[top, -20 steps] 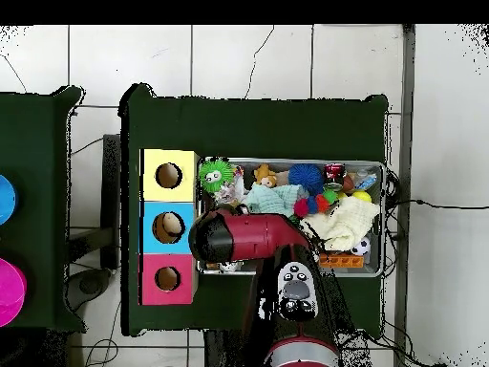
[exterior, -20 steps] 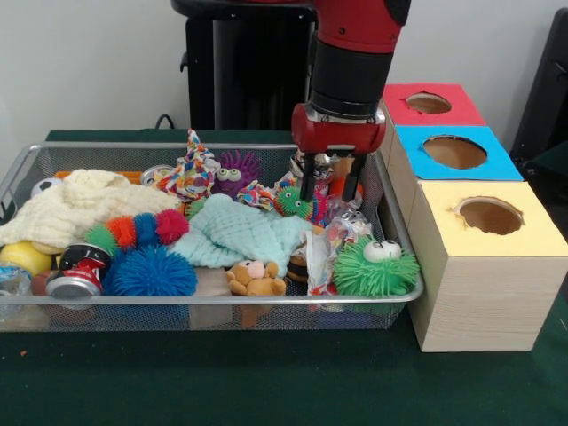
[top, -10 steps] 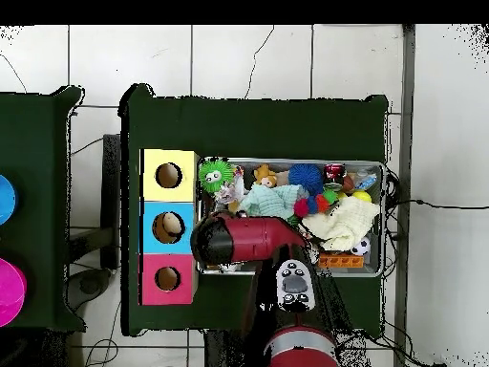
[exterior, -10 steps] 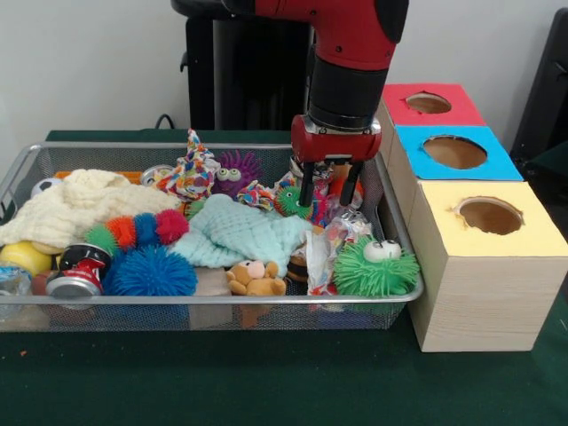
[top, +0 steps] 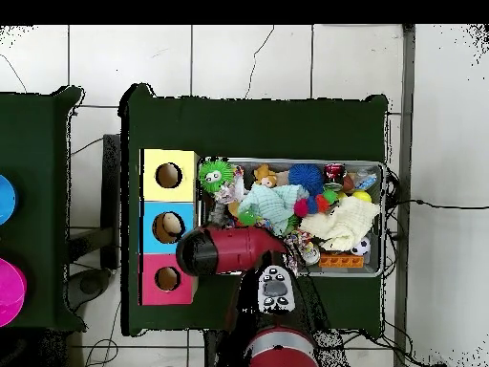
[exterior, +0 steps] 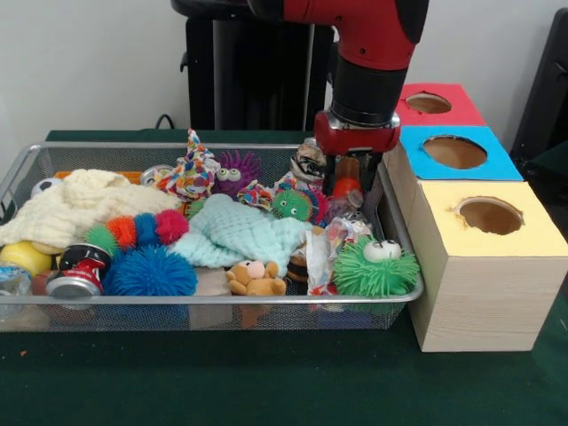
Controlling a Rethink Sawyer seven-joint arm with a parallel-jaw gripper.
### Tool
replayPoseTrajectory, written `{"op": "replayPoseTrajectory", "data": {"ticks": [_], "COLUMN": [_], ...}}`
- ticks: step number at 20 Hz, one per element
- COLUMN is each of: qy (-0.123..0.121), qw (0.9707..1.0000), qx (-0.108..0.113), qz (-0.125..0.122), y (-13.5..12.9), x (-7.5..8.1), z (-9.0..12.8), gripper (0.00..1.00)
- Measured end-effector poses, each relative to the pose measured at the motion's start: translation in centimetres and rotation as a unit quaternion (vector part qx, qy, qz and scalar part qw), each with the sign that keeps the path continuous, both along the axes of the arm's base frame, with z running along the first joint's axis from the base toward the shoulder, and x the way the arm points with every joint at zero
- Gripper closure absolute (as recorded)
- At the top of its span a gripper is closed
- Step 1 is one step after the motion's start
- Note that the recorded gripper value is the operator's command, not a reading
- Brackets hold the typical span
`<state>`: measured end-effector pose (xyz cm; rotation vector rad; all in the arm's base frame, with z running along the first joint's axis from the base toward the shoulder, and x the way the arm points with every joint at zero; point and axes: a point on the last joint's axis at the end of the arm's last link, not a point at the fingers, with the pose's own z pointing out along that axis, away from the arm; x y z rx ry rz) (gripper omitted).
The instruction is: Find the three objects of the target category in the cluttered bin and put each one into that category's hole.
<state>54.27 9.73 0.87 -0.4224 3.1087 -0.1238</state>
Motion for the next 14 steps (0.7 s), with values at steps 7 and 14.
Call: {"op": "replayPoseTrajectory", "data": {"ticks": [7,14], "qy": [0.018,0.002], "qw": [0.9998,0.9999], "qx": [0.004,0.007], "qz": [-0.008,-0.008], "y": [0.7,0.5], "x": [-2.0,-2.6], "z": [-0.7,-2.7], "gripper": [0.0,0.0]}}
